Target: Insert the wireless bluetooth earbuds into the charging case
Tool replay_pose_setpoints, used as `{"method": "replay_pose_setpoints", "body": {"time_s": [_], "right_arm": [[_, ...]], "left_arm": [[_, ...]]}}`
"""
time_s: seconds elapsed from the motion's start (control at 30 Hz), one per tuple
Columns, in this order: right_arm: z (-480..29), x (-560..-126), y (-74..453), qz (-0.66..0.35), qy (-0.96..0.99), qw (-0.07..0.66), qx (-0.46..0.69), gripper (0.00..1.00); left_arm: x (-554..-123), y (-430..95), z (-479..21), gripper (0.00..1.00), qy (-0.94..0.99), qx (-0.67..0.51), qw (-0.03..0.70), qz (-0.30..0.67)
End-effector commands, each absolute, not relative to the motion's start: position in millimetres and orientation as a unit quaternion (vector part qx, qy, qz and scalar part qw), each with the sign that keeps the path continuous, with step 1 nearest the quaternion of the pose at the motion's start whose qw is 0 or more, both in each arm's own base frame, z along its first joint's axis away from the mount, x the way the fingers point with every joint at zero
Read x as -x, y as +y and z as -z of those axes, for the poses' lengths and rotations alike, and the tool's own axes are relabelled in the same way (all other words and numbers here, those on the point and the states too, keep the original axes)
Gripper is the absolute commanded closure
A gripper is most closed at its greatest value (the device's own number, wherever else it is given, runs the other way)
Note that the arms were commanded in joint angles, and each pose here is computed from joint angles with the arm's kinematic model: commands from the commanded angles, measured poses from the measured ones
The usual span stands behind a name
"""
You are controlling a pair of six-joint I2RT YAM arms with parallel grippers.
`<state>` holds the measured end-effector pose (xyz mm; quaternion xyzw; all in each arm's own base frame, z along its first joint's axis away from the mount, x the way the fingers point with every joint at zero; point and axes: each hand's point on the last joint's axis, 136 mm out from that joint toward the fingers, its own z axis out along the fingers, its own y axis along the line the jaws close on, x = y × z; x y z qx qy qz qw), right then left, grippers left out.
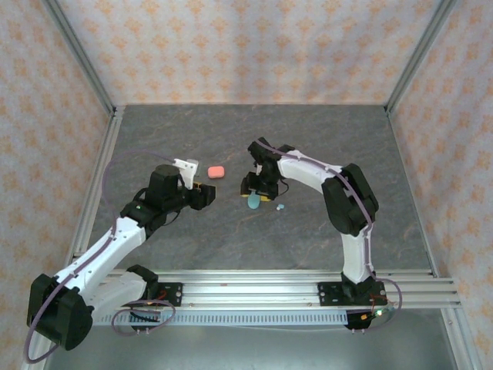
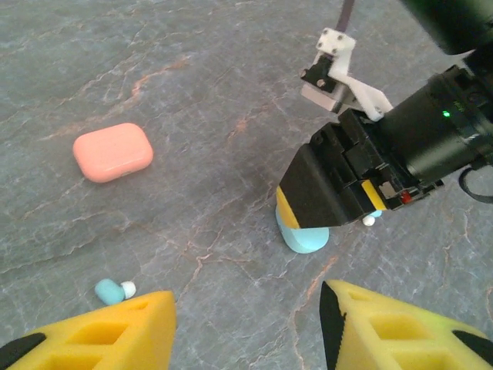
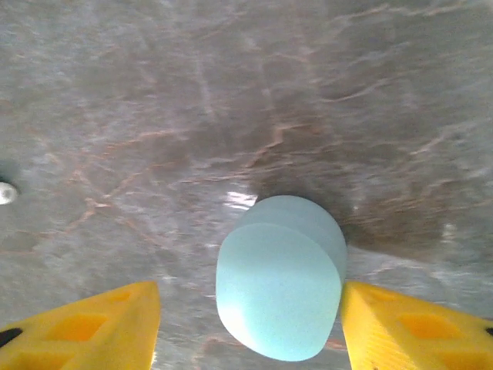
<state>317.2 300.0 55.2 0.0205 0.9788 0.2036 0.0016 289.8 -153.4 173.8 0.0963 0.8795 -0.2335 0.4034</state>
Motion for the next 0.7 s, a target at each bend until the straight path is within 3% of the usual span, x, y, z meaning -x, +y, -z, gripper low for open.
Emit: {"method": "replay_pose_setpoints", "body": {"time_s": [0.0, 0.2, 0.43, 0.67], "right_arm": [[-96, -323, 307, -0.248, 0.966, 0.027, -0.067, 0.36], [-128, -333, 262, -0.284, 0.948, 0.05, -0.132, 0.36], [-131, -329, 187, -0.279, 0.939, 0.059, -0.19, 0.35], [-123, -310, 150, -0.285, 0.932, 0.055, -0.215, 0.35]], "left_arm": [[-287, -151, -164, 0.48, 0.898, -0.071, 0.378, 0.213], [-280, -194, -139, 0.47, 0.926, -0.088, 0.331, 0.159], [-281, -255, -100, 0.43, 0.96, -0.067, 0.258, 0.089], [-298, -273, -71, 0.38, 0.973, -0.059, 0.22, 0.044]]}}
